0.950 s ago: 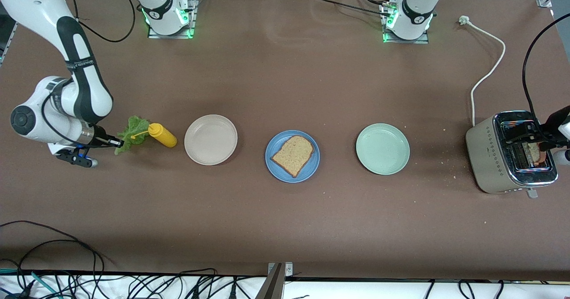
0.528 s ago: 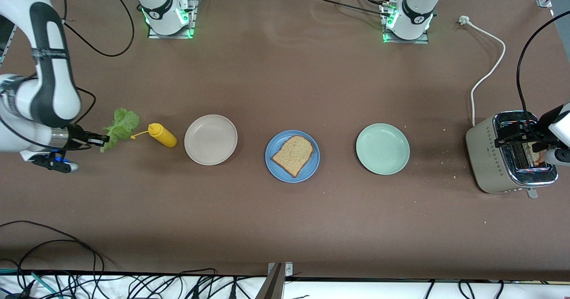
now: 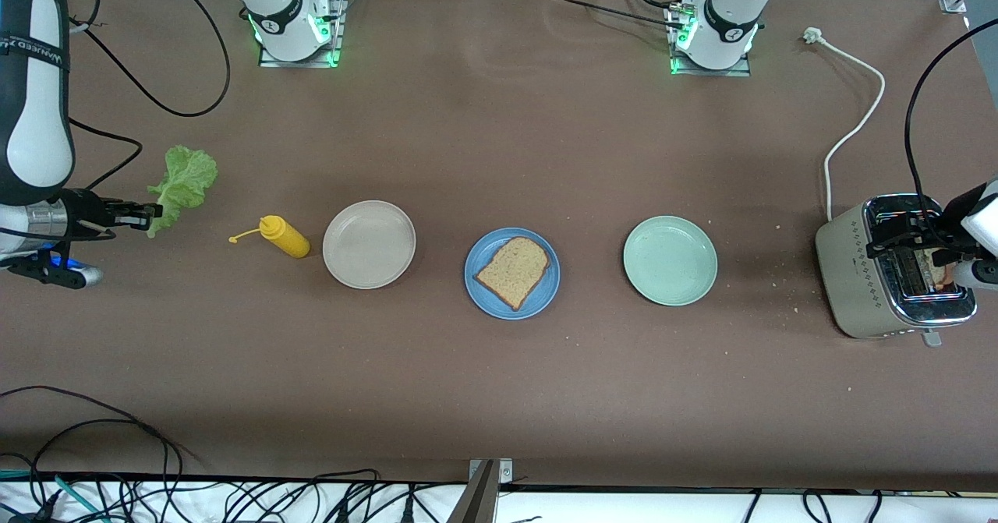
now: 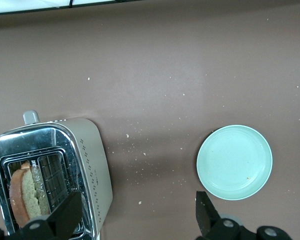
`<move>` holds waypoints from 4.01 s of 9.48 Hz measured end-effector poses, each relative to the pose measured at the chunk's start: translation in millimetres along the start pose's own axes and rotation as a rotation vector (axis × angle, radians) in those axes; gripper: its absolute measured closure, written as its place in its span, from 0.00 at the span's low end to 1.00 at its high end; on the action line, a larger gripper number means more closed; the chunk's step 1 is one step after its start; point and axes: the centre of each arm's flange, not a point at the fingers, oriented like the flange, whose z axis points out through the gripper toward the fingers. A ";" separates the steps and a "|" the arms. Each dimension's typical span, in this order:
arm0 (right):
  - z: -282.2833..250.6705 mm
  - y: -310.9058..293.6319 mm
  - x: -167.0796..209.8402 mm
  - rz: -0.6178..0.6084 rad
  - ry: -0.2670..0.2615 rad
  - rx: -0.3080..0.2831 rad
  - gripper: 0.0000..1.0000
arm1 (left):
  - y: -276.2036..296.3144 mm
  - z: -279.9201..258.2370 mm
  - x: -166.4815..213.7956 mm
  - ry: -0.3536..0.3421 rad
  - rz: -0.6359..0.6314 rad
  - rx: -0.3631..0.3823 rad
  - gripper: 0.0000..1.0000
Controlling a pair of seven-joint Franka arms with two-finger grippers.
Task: Make sandwich in blue plate with both arms
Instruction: 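Lift the lettuce and carry it over the bread with the right gripper, then open the right gripper to drop the lettuce onto the bread, then move the right gripper back toward the yellow squeeze bottle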
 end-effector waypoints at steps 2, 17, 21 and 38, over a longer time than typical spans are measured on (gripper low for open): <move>6.8 -55.5 -9.1 0.087 -0.011 -0.005 0.96 | 0.3 -0.1 0.0 0.000 0.001 0.000 0.00; 213.4 -462.0 -63.1 0.722 0.197 0.436 0.96 | -0.2 -1.3 0.1 0.002 0.000 0.000 0.00; 229.4 -480.7 -70.0 0.762 0.185 0.514 0.96 | -0.1 -1.3 0.1 0.002 0.000 0.000 0.00; 34.3 -171.1 -22.3 -0.215 0.243 -0.206 0.00 | 12.7 -4.2 0.8 0.002 0.021 -0.007 0.00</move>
